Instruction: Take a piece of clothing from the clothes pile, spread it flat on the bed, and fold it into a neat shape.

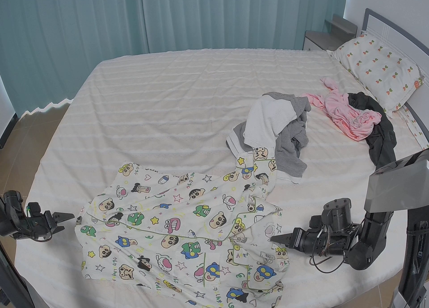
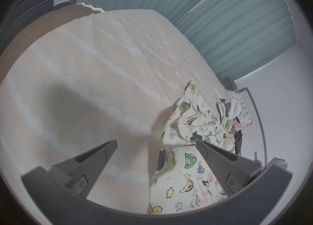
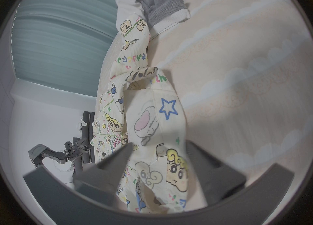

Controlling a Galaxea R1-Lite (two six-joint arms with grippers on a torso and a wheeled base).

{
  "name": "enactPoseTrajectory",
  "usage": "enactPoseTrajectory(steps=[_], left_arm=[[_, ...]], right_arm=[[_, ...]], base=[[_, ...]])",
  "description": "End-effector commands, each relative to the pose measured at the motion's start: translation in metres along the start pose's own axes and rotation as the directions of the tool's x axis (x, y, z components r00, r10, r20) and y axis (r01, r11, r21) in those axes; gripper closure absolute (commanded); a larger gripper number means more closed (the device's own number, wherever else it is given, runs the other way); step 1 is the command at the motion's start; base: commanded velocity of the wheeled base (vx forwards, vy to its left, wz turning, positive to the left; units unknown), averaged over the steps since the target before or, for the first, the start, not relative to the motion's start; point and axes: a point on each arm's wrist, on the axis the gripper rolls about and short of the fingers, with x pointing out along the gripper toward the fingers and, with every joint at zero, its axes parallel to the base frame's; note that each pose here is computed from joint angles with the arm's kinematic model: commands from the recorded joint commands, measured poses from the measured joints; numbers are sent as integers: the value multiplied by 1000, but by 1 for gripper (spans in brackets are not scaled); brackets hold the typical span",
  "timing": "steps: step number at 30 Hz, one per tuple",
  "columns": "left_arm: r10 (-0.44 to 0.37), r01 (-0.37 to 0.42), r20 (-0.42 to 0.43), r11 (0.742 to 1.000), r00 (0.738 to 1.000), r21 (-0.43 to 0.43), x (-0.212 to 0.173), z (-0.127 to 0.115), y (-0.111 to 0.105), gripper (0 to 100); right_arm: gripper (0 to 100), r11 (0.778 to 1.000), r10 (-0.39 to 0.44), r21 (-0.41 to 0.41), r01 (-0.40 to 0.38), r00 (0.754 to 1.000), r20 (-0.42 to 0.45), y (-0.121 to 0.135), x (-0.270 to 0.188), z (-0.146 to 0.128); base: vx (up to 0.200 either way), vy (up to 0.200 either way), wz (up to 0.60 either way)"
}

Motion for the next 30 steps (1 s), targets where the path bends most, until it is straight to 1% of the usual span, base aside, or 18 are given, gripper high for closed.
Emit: enactPoseTrajectory(steps=[1, 7, 15, 20, 22, 23, 26, 30], left_arm=[[6, -6, 8, 999, 1000, -51, -10, -10, 7, 0], [-25, 26, 9, 996, 1000, -88, -17, -19, 8, 0], [-26, 26, 6, 994, 1000, -103, -18, -23, 10, 0], [-30, 30, 7, 994, 1000, -105, -20, -26, 11, 0], [-30, 30, 3, 994, 1000, -101, -20, -28, 11, 0], [-30, 30, 3, 995, 1000, -100, -20, -28, 11, 0], [-32, 31, -10, 996, 999, -79, -20, -34, 9, 0], [-34, 33, -25, 999, 999, -43, -21, -41, 8, 0]], right_arm=[[100, 999, 2, 39, -2, 1000, 2, 0, -1, 0], [100, 999, -2, 41, 2, 1000, 2, -1, -4, 0], [100, 999, -6, 35, 4, 999, 32, 2, -24, 0], [100, 998, -55, 29, 53, 996, 73, -8, -39, 4], [100, 995, -95, 22, 94, 989, 111, -19, -48, 9], [100, 995, -98, 23, 96, 989, 114, -19, -49, 10], [100, 993, -119, 20, 117, 978, 169, -32, -57, 15], [100, 992, -127, 15, 127, 973, 195, -39, -61, 16]], base=[[0, 0, 0], [0, 0, 0], [0, 0, 0], [0, 0, 0], [0, 0, 0], [0, 0, 0], [0, 0, 0], [0, 0, 0]])
